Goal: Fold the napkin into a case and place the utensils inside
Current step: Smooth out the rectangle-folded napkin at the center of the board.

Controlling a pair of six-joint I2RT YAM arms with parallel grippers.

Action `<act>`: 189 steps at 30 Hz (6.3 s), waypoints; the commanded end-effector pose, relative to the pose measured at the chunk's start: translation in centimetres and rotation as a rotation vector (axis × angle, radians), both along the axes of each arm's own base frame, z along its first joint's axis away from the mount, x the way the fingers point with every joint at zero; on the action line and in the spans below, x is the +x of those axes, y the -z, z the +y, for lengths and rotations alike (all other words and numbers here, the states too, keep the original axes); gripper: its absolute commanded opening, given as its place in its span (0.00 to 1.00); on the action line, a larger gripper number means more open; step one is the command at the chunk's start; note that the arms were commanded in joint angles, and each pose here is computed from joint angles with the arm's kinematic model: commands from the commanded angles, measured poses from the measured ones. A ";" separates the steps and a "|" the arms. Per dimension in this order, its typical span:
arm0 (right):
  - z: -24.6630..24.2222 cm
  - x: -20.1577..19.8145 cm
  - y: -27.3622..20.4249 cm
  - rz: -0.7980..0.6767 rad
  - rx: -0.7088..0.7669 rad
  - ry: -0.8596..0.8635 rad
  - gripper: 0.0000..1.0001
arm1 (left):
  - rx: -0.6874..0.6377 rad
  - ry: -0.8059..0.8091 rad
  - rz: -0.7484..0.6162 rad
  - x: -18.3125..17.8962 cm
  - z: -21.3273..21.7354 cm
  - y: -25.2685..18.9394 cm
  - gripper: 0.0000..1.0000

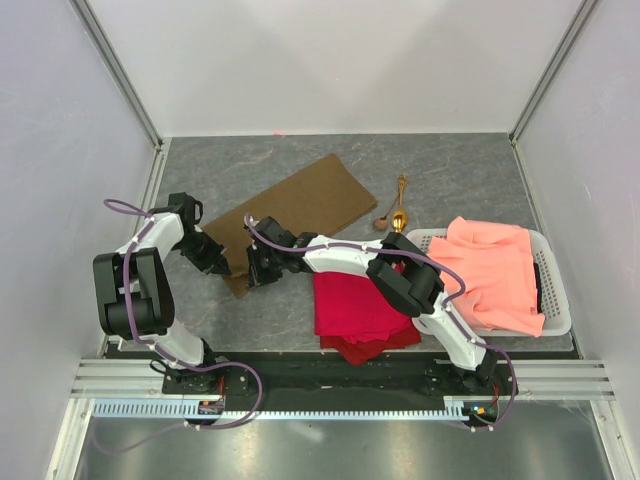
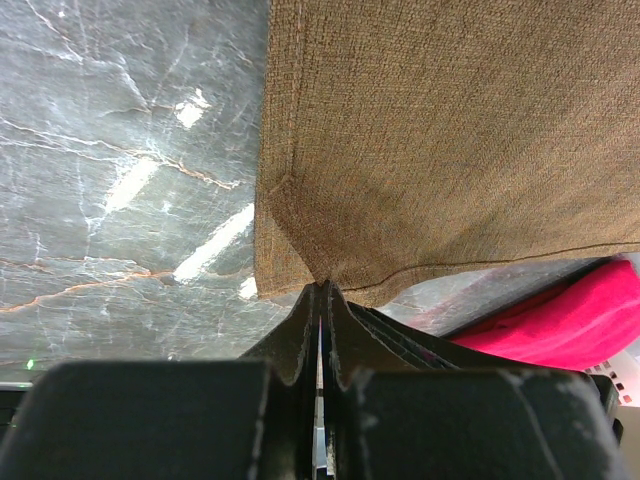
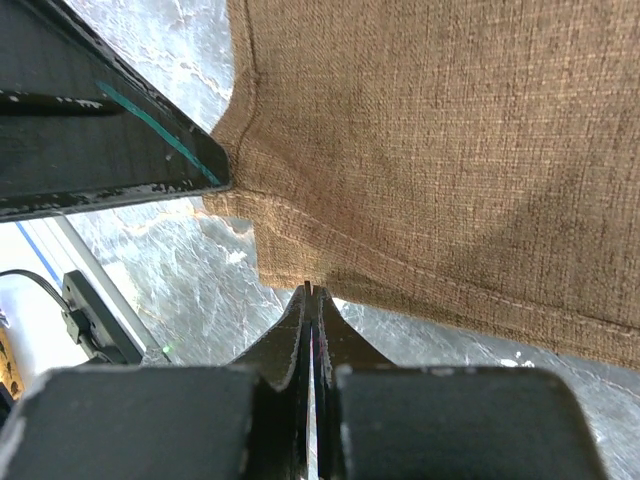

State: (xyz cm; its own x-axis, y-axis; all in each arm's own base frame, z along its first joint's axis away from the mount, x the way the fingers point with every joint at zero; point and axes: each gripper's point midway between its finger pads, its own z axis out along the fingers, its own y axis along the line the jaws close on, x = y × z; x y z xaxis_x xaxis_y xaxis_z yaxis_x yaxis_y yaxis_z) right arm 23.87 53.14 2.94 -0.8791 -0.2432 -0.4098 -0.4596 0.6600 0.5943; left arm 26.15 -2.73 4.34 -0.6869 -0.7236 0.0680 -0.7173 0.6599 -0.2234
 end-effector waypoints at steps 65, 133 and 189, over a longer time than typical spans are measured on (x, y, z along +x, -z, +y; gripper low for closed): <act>-3.0 4.2 -4.7 0.015 0.024 0.003 0.18 | -0.026 -0.027 0.082 -3.9 -0.7 2.6 0.11; -32.3 25.3 -3.4 -0.010 -0.297 0.617 0.00 | 0.097 -0.079 -0.088 8.0 5.8 -0.2 0.02; -32.5 27.3 -5.8 -0.047 -0.268 0.659 0.41 | 0.014 0.070 0.044 0.4 2.3 3.2 0.06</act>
